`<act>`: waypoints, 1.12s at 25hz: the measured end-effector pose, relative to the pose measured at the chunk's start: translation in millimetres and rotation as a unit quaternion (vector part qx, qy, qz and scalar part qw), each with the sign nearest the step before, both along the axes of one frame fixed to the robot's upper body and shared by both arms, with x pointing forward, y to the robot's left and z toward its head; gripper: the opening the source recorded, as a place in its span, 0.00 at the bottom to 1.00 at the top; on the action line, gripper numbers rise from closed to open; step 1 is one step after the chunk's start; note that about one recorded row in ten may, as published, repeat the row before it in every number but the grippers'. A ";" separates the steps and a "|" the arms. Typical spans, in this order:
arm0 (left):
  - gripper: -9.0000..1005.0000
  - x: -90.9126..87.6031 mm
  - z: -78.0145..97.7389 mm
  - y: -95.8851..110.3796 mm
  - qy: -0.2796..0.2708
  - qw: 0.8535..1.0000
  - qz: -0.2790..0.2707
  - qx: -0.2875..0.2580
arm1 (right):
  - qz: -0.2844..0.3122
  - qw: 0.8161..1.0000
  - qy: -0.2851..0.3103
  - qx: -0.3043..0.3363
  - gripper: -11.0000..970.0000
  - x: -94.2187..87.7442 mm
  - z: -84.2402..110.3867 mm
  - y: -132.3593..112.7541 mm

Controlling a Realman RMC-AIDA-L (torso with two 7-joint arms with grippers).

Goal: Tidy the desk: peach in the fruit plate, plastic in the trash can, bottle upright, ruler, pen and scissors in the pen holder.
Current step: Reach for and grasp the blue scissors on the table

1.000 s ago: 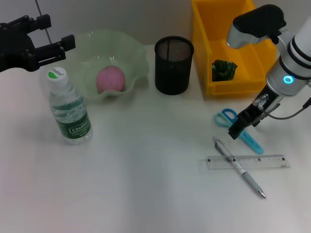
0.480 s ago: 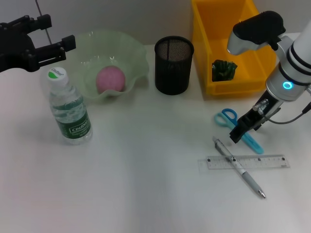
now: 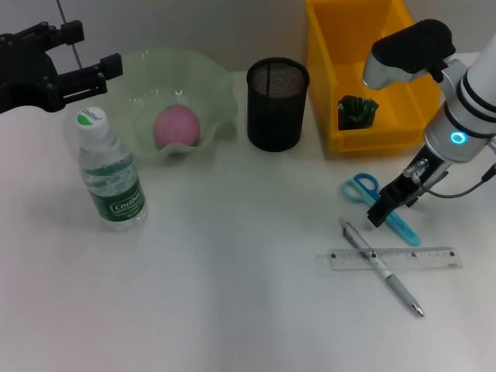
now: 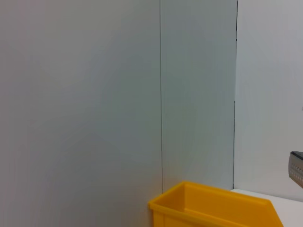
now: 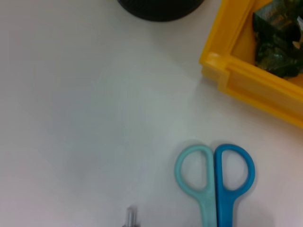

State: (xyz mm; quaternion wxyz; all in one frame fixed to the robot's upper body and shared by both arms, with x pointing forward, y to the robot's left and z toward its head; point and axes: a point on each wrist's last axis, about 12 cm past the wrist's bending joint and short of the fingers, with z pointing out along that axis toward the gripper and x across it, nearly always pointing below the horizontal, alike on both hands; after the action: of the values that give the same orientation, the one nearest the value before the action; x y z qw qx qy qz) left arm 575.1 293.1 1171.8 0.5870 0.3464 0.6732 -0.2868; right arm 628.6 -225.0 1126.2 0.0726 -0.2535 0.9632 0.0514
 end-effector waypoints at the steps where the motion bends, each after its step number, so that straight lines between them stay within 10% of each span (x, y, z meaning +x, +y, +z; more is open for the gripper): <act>1: 0.80 0.0 0.0 0.0 0.000 1.000 0.000 0.000 | 0.001 1.000 0.000 0.000 0.75 0.2 0.2 1.0; 28: 0.80 -0.5 0.0 -1.0 0.000 1.000 -0.003 -0.001 | 0.014 1.000 0.007 -0.010 0.75 -0.3 -1.3 8.4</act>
State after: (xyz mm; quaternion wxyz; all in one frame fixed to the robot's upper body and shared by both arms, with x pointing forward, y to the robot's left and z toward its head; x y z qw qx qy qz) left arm 574.5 292.1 1171.8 0.5863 0.3479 0.6718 -0.2898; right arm 628.2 -216.6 1124.8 0.0629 -0.2675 0.9605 0.0442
